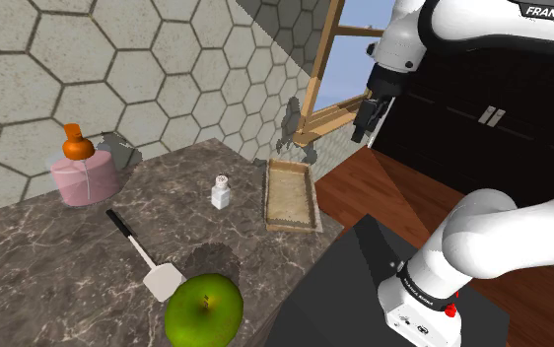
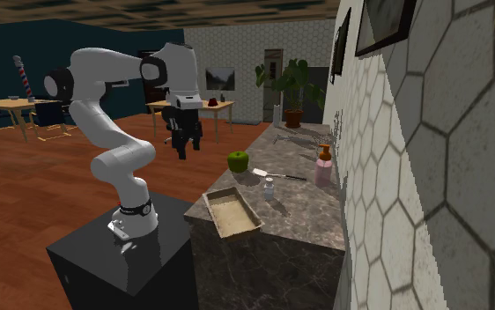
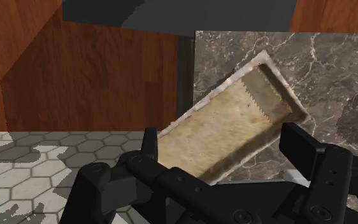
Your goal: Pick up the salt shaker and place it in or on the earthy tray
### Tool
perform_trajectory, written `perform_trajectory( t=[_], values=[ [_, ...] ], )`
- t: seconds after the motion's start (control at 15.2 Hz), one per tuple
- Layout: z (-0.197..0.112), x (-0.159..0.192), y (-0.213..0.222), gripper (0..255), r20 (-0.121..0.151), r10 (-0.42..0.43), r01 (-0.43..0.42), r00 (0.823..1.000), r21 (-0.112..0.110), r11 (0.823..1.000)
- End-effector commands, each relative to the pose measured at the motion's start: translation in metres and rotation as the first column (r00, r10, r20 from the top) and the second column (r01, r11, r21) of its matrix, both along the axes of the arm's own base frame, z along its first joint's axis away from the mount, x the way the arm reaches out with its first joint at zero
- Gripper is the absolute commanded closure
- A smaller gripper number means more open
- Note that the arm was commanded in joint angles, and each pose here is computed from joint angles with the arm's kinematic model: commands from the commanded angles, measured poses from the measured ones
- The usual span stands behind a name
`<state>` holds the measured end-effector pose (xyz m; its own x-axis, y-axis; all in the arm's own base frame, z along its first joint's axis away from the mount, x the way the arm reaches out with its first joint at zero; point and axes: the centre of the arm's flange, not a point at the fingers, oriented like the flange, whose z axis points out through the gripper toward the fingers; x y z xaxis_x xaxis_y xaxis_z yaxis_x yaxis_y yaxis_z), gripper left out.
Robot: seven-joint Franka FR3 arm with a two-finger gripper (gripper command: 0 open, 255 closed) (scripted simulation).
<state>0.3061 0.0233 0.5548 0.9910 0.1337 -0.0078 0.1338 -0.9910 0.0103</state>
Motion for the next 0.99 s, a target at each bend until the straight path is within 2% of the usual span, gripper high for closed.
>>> perform_trajectory(
  t=[0.0,0.92],
  values=[
    [0.000,0.000,0.000,0,0.000,0.000,0.000,1.000,0.000,1.000],
    [-0.074,0.108,0.130,0,-0.004,-0.008,0.008,1.000,0.008,1.000]
  ],
)
